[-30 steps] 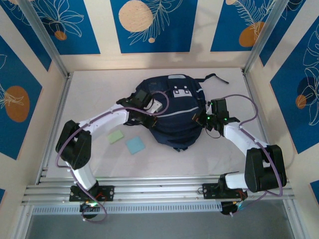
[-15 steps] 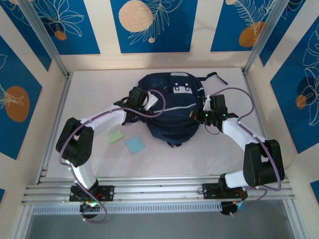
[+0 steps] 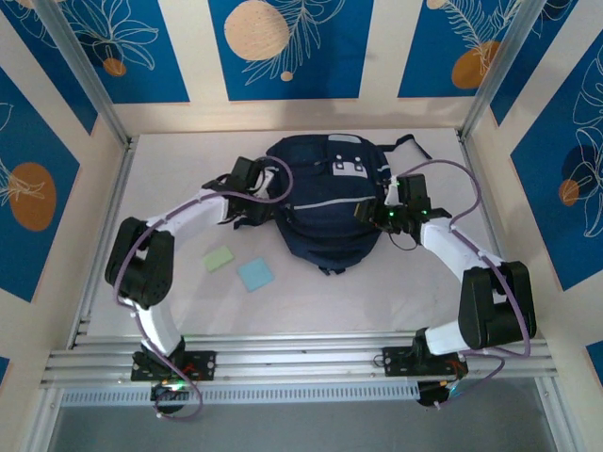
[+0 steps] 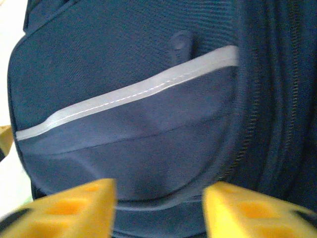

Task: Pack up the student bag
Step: Unzip the student bag at the center of the table, then pick up the loose stationery from the bottom-center of the table.

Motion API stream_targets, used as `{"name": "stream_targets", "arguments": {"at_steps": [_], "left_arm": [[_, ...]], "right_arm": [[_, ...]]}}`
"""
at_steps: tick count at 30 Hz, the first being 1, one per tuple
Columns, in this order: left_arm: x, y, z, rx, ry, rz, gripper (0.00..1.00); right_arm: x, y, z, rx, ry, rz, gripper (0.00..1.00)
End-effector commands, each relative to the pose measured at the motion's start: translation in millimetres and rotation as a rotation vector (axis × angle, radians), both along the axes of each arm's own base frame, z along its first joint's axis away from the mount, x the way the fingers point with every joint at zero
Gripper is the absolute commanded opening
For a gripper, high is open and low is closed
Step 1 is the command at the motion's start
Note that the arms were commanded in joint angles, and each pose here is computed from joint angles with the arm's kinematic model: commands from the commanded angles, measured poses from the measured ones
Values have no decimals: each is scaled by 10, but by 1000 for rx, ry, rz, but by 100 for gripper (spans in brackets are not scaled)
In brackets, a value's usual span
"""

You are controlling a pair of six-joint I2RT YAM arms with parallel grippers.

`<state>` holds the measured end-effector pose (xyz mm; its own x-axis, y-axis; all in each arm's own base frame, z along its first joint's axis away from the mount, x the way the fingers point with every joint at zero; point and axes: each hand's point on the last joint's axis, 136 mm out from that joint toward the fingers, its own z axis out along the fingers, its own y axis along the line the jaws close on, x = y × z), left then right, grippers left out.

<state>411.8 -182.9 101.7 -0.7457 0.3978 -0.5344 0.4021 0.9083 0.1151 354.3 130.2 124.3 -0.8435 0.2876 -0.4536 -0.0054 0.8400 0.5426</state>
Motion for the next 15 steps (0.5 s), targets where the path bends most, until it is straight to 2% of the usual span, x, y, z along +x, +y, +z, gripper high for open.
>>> {"name": "stream_targets", "arguments": {"at_steps": [1, 3, 8, 15], "left_arm": [[-363, 164, 83, -64, 91, 168, 97], [-499, 202, 68, -95, 126, 212, 100], [-732, 392, 95, -122, 150, 329, 100], [-722, 786, 223, -293, 102, 496, 100]], "right_arm": [[-102, 247, 349, -73, -89, 100, 73], [-206, 426, 418, -80, -94, 156, 80], [-565, 997, 426, -64, -55, 326, 88], [-1153, 1882, 146, -135, 26, 580, 94]]}}
